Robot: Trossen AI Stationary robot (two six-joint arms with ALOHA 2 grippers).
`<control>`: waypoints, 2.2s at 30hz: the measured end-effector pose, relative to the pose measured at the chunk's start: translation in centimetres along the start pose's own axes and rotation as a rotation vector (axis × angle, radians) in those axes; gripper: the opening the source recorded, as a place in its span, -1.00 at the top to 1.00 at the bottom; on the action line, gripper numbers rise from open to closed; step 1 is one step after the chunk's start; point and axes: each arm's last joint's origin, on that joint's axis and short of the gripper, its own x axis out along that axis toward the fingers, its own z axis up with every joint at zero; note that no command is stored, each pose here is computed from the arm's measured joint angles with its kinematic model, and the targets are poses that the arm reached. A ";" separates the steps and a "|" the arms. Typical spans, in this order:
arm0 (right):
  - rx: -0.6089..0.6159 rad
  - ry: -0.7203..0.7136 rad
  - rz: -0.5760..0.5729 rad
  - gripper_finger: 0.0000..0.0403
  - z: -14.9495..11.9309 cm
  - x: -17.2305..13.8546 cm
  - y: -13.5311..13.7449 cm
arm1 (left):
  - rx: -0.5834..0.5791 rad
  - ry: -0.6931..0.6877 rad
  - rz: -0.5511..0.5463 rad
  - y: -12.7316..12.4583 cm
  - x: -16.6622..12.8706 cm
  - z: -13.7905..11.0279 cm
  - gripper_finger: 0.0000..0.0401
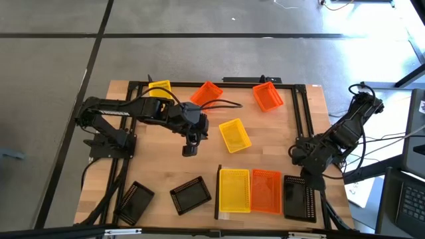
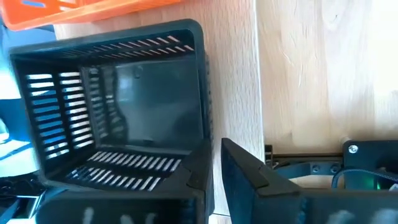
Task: Stack baskets on shelf by color
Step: Put the top right black bin on the shelf, then stack the left orange bin on top of the orange bin
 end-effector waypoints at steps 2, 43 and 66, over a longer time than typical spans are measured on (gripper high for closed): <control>-0.006 -0.013 0.003 0.84 0.0 -0.3 0.1 | 0.000 0.000 0.000 0.0 0.0 0.0 0.76; -0.033 -0.858 -0.505 0.95 1.4 -8.5 -1.8 | -0.600 0.200 0.458 1.2 -0.7 -3.4 0.76; 0.197 -0.965 -0.495 0.95 -0.5 -11.6 -5.9 | -1.034 0.160 0.402 14.6 2.1 -3.5 0.76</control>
